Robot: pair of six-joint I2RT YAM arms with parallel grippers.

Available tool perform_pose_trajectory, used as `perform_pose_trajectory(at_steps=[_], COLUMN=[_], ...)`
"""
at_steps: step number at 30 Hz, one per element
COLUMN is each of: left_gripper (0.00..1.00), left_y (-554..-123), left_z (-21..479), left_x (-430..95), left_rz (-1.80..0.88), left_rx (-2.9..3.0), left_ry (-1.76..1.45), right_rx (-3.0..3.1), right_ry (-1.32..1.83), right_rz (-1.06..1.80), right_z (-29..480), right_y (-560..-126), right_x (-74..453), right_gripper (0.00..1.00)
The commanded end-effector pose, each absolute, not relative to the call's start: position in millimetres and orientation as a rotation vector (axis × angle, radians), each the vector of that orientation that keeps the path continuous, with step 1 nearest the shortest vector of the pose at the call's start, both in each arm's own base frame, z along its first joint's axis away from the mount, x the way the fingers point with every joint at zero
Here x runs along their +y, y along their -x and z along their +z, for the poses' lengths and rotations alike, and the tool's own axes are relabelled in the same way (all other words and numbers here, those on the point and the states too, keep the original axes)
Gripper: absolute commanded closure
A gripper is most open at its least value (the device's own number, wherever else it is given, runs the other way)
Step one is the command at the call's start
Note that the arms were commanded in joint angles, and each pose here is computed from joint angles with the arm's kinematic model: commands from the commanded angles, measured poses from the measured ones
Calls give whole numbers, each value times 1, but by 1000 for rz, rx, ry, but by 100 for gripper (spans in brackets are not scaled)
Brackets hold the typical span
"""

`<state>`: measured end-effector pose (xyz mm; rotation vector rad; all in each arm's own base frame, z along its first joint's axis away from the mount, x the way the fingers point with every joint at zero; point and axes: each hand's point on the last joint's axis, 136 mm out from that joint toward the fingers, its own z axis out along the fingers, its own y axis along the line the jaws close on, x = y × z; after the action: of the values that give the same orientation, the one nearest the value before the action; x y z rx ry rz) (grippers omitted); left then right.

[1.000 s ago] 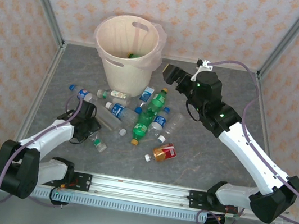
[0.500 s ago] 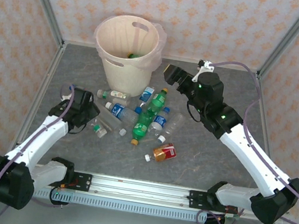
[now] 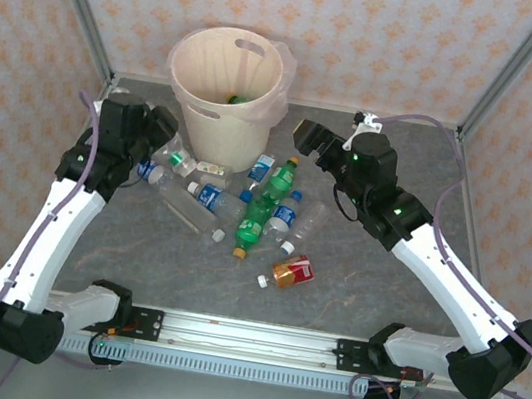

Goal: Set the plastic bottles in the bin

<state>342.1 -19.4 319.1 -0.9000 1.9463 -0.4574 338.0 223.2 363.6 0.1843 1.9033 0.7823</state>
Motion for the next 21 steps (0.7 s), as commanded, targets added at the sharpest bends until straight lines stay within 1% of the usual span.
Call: perform_pose_trajectory(at_steps=[1,10,18,21], left_gripper=[39,40,42,43], left_y=[-361,-405,-441,-455], left_z=[366,437,471,475], left_x=[-22,-29,-37,-40], left_rz=[-526,-629,-660,-636], left_rx=[1833,1646,1542,1527], left_ry=[844,792,725,708], right_rx=[1890,1862,1857,1852], right_ry=[-208,-217,-233,-238], right_rz=[766,770,757,757], right_z=[367,379,381,384], right_y=[-334,-327,-322,-319], right_x=[216,207,199,196], right_gripper=[0,0,0,0])
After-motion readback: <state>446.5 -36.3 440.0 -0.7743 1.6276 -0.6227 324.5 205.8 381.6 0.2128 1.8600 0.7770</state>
